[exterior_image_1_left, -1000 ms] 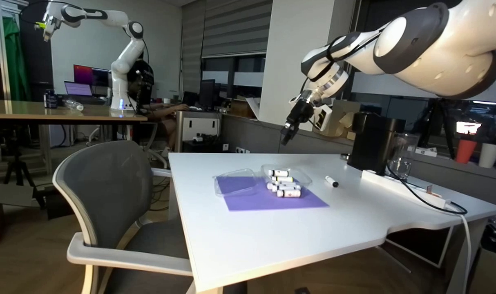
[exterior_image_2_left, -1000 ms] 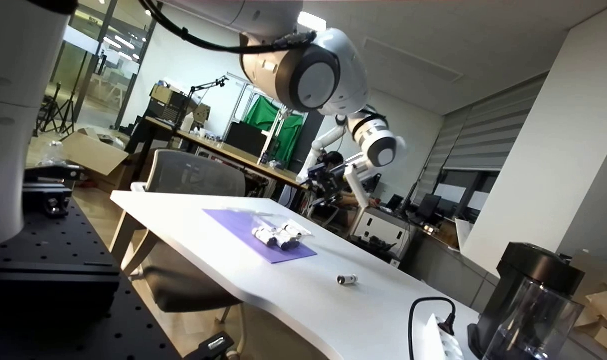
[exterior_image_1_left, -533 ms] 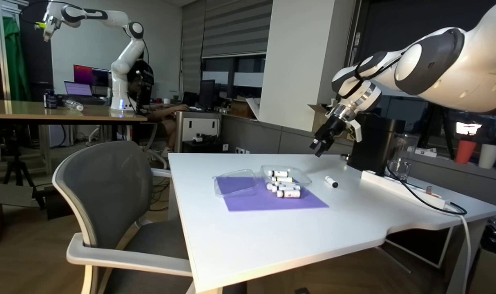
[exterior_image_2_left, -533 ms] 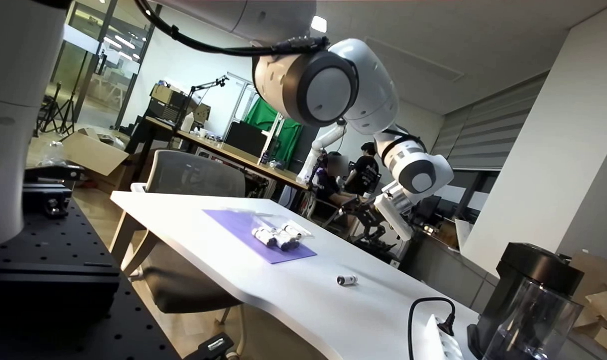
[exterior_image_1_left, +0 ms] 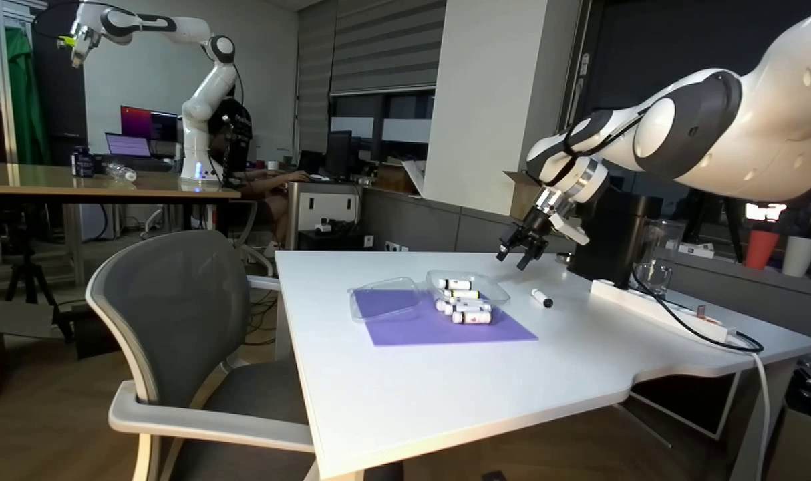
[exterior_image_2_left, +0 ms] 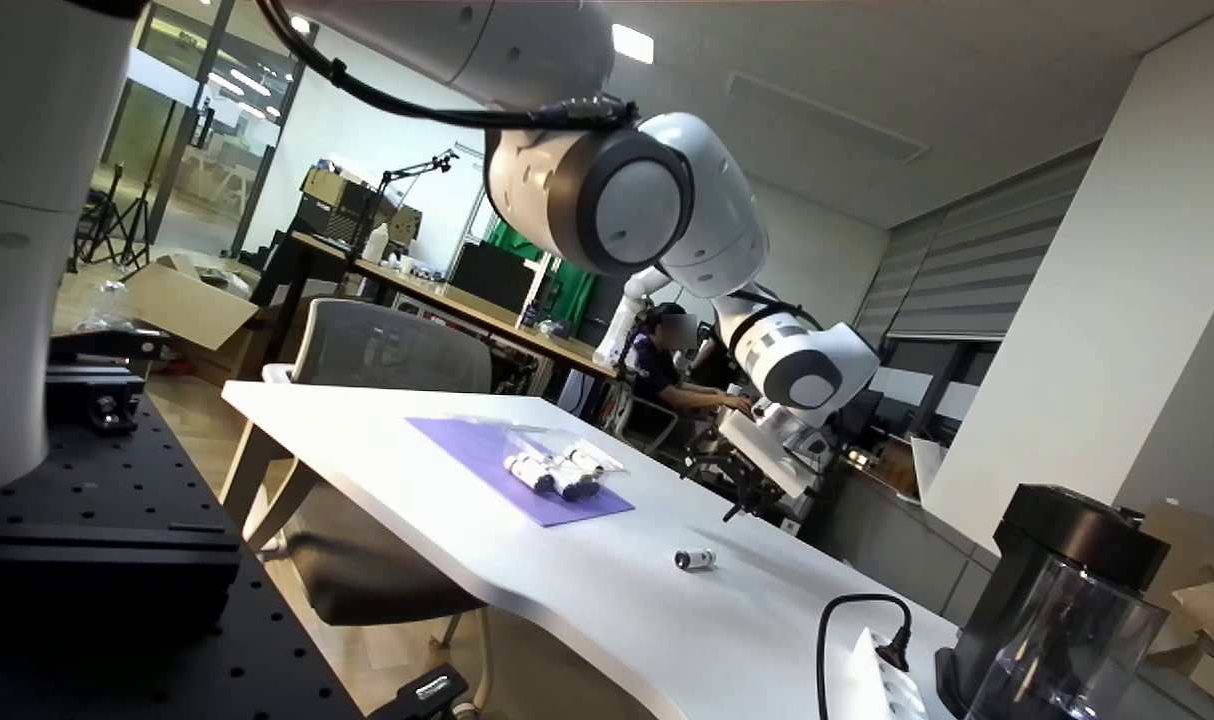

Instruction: Open the clear container and put the thing on the table in it

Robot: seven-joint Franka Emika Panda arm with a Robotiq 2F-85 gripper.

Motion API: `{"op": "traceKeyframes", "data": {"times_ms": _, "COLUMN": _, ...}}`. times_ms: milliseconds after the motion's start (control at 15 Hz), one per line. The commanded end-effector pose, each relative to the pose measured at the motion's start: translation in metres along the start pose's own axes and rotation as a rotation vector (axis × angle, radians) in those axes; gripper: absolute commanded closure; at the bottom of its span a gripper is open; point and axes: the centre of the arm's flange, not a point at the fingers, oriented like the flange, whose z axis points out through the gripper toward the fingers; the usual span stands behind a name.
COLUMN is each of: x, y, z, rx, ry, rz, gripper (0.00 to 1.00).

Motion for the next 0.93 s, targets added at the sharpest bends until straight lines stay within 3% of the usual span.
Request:
{"op": "traceKeyframes", "data": {"times_ms": 0, "x": 0.022, "y": 0.007, "z": -0.006, "rx": -0.134, "ry": -0.019, "rz": 0.139, "gripper": 0.0}}
{"op": "traceKeyframes", "data": {"times_ms": 400, "x": -0.004, "y": 0.005, "z": -0.016, "rx": -0.288, "ry": -0.137, "rz": 0.344, "gripper": 0.0}}
{"op": "traceKeyframes", "data": {"times_ms": 867, "x": -0.04, "y": -0.009, "z": -0.011, "rx": -0.245, "ry": -0.442, "rz": 0.573, "gripper": 0.0}}
